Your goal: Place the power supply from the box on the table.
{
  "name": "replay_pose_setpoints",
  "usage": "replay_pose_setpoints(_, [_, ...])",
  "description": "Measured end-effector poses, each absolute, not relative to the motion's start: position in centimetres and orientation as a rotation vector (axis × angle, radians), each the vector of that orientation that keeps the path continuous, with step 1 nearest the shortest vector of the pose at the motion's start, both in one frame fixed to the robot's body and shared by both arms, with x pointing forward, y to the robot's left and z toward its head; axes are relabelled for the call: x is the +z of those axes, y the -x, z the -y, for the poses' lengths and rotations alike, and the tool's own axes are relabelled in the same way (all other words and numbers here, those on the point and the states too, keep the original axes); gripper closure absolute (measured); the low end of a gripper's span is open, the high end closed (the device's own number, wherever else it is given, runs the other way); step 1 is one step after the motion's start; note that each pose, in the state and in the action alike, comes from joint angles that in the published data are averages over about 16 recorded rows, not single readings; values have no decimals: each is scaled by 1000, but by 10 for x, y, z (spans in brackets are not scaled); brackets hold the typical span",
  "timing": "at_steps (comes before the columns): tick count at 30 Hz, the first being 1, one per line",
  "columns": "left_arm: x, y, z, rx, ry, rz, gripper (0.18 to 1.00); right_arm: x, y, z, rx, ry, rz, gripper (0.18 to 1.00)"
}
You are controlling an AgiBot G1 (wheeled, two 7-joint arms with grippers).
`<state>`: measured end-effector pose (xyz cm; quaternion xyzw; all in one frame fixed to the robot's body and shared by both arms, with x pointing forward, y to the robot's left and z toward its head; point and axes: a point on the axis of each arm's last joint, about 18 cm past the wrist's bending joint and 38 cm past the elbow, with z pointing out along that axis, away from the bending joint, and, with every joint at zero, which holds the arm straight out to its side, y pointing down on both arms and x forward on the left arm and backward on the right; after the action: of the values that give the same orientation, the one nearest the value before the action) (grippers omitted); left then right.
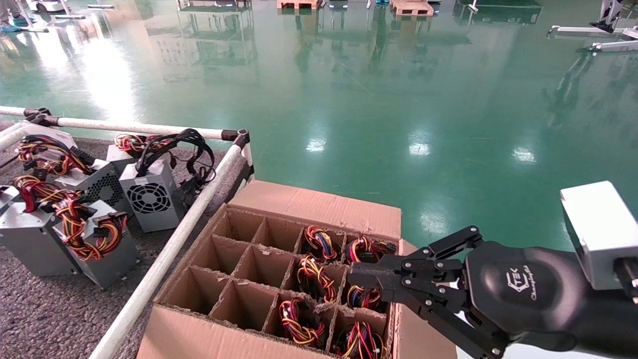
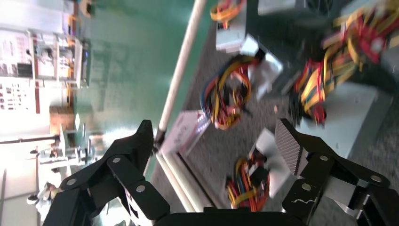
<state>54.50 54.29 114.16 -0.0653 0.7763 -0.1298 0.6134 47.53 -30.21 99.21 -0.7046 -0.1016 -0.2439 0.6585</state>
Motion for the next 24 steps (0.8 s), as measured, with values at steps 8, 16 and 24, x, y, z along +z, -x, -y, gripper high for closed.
replay_pose_setpoints(8, [1151, -543, -514, -476, 88, -1743, 254, 992, -475, 302, -552, 1595, 230, 995])
replay_pose_setpoints(16, [1155, -538, -481, -722, 27, -1703, 192, 992, -475, 302, -552, 1595, 230, 995])
replay_pose_setpoints(24, [1151, -531, -447, -1030, -31, -1668, 190, 992, -475, 302, -552, 1595, 230, 995])
